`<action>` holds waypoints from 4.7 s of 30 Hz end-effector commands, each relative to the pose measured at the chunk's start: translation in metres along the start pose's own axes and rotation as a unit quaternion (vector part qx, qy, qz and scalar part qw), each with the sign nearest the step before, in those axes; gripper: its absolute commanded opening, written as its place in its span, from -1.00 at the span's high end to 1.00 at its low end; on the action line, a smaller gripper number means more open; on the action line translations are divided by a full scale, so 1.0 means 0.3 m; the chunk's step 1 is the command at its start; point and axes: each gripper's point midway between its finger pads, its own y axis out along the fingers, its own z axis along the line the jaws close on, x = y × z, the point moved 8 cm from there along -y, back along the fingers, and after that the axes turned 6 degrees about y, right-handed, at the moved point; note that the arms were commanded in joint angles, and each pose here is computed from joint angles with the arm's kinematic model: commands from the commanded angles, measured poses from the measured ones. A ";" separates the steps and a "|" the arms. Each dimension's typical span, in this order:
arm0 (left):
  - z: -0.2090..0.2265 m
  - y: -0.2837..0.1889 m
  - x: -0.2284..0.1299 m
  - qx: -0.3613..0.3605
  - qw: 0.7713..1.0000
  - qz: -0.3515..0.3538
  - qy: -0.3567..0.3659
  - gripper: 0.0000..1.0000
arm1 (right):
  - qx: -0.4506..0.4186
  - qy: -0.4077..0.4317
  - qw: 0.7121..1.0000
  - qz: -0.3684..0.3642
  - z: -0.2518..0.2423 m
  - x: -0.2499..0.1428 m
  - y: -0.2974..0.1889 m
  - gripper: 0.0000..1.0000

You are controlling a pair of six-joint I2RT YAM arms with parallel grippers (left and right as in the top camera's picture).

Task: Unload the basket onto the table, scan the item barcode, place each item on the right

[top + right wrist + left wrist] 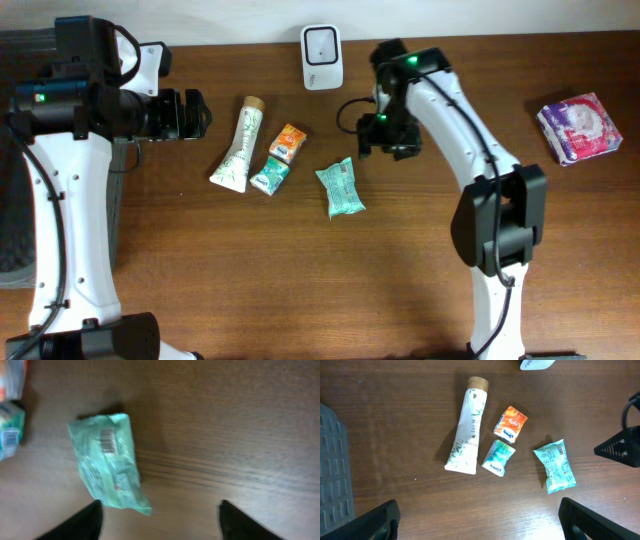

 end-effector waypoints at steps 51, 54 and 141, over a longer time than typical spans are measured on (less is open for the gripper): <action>-0.005 -0.002 0.002 -0.005 1.000 -0.001 0.001 -0.98 | 0.269 -0.006 0.963 -0.018 -0.065 -0.214 0.348 -0.45; -0.005 -0.002 0.002 -0.005 1.000 -0.001 0.001 -0.98 | 0.269 0.000 0.963 -0.013 -0.069 -0.207 0.380 -0.33; -0.005 -0.002 0.002 -0.005 1.000 -0.001 0.001 -0.98 | 0.321 -0.365 0.777 -0.400 0.245 -0.003 -0.218 0.92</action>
